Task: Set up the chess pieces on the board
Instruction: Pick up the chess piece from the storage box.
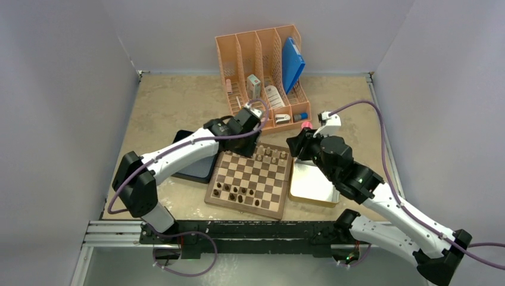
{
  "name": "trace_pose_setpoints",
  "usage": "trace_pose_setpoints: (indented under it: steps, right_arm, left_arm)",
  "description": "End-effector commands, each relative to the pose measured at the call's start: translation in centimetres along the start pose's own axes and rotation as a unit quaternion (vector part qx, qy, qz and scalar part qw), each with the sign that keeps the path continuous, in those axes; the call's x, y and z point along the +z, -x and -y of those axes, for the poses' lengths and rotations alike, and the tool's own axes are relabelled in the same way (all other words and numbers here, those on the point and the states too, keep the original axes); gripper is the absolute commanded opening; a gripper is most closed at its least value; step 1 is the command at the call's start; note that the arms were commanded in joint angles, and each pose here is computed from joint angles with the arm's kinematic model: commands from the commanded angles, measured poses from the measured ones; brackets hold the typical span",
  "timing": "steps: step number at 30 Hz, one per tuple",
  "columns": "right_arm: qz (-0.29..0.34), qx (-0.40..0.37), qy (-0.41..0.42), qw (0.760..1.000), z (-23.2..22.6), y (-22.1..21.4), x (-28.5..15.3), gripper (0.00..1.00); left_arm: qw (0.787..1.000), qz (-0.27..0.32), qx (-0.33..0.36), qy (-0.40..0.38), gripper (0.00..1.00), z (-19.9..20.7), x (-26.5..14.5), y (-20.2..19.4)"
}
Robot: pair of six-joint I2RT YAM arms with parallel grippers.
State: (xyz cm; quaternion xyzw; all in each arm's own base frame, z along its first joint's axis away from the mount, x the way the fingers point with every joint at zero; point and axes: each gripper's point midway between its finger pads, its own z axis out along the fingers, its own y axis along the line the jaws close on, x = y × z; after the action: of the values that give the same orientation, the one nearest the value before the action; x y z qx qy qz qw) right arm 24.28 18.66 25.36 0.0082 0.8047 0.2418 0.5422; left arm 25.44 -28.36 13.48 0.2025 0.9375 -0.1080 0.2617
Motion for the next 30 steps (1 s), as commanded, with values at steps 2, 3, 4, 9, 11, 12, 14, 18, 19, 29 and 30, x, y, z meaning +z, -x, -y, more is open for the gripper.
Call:
trace_pose_setpoints:
  steps: [2,3,4,9,11,12,14,18,19,29,30]
  right_arm:
    - [0.030,0.011,0.019,0.999,-0.5,1.5,-0.8,0.48]
    - [0.030,0.011,0.019,0.999,-0.4,1.5,-0.9,0.48]
    - [0.030,0.012,0.019,0.999,-0.3,1.4,-1.0,0.48]
    - [0.037,0.014,0.031,0.999,-0.6,1.4,-1.2,0.48]
    - [0.036,0.014,0.033,0.999,-0.7,1.4,-1.1,0.48]
    - [0.034,0.014,0.035,0.999,-0.8,1.3,-1.0,0.48]
    - [0.027,0.013,0.043,0.999,-1.1,1.0,-1.0,0.48]
    - [0.021,0.012,0.055,0.998,-1.4,0.6,-1.1,0.48]
    - [0.022,0.013,0.055,0.998,-1.4,0.7,-1.1,0.48]
    - [0.015,0.013,0.074,0.997,-2.2,0.3,-0.8,0.48]
    - [0.012,0.013,0.075,0.997,-2.2,0.3,-0.9,0.47]
  left_arm:
    - [0.990,0.085,-0.028,0.107,0.49,-7.4,-2.3,4.2]
    - [0.987,0.092,-0.044,0.123,0.49,-8.8,-2.6,4.5]
    - [0.985,0.094,-0.066,0.130,0.50,-10.1,-2.7,4.6]
    - [0.961,0.090,-0.209,0.154,0.52,-16.9,-2.9,4.4]
    - [0.939,0.082,-0.287,0.170,0.50,-19.3,-2.8,3.3]
    - [0.923,0.079,-0.332,0.177,0.47,-20.5,-2.8,2.6]
    - [0.887,0.073,-0.417,0.186,0.40,-21.4,-2.6,0.6]
    - [0.843,0.095,-0.506,0.154,0.36,-20.8,-2.2,-0.3]
    - [0.833,0.098,-0.523,0.149,0.36,-20.6,-2.1,-0.4]
    - [0.771,0.118,-0.615,0.117,0.32,-21.3,0.1,0.2]
    - [0.770,0.113,-0.619,0.103,0.31,-21.0,0.5,0.3]
